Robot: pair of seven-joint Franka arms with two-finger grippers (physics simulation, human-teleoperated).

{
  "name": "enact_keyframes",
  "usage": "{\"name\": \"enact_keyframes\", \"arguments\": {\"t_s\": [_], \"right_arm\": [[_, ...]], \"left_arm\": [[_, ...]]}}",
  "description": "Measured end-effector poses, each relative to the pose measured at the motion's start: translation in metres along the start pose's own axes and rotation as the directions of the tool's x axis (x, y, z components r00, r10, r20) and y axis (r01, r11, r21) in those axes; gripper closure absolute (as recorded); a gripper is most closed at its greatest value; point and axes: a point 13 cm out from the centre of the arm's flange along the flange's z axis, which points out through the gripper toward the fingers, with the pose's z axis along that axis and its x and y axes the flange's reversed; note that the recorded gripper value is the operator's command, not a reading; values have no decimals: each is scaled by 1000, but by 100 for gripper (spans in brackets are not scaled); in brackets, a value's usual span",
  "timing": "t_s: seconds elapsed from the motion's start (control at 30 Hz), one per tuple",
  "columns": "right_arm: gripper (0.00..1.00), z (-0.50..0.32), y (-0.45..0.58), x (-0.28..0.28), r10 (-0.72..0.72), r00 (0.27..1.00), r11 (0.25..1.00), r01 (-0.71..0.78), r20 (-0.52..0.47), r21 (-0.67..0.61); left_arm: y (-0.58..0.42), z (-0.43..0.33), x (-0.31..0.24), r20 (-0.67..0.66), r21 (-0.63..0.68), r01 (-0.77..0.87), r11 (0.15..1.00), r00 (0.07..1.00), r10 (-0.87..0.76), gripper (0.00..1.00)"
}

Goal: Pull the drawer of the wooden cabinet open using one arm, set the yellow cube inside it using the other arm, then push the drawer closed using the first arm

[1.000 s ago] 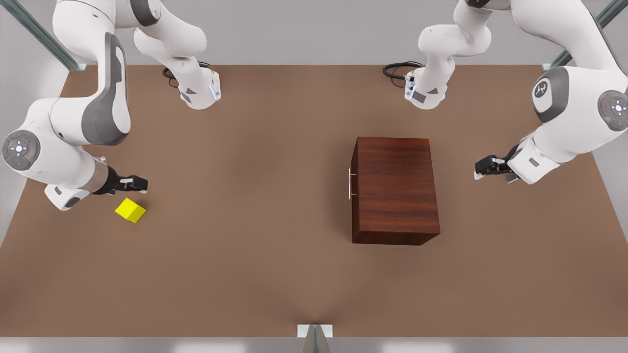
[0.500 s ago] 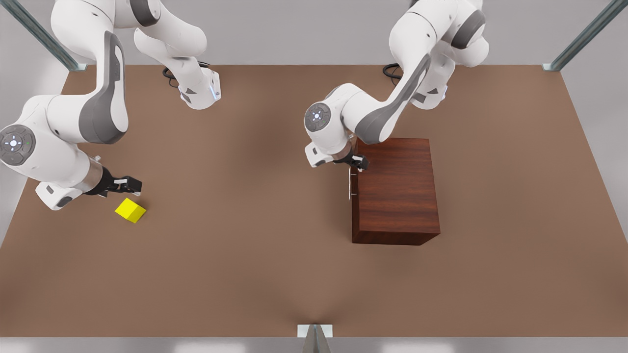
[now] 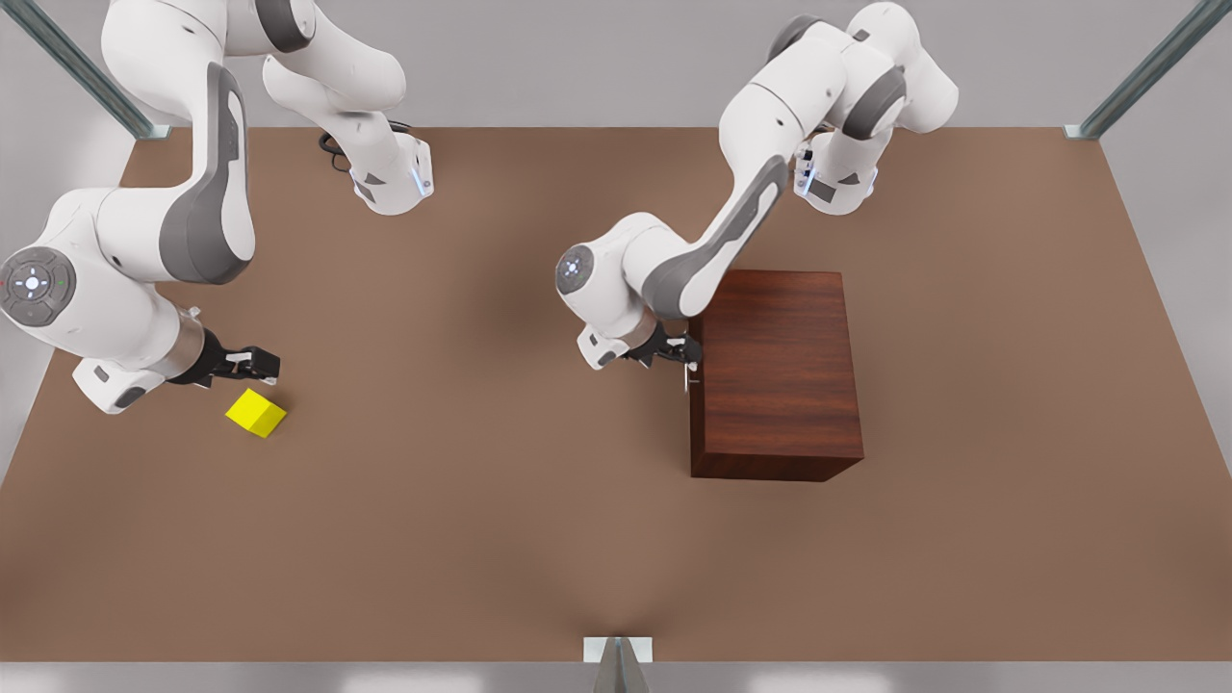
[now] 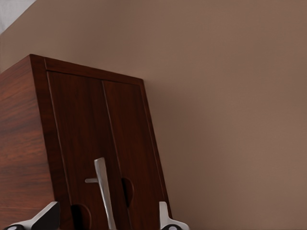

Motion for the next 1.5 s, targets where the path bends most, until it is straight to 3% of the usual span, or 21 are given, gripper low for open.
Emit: {"name": "enact_keyframes", "arguments": {"t_s": [0.8, 1.5], "right_arm": [[0, 6, 1, -1, -5, 1000, 1000, 5, -9, 1], [0, 7, 1, -2, -6, 1000, 1000, 6, -11, 1]], "left_arm": [[-20, 40, 14, 8, -74, 133, 988, 991, -132, 0], [-42, 34, 15, 5, -6, 207, 978, 978, -207, 0]]}}
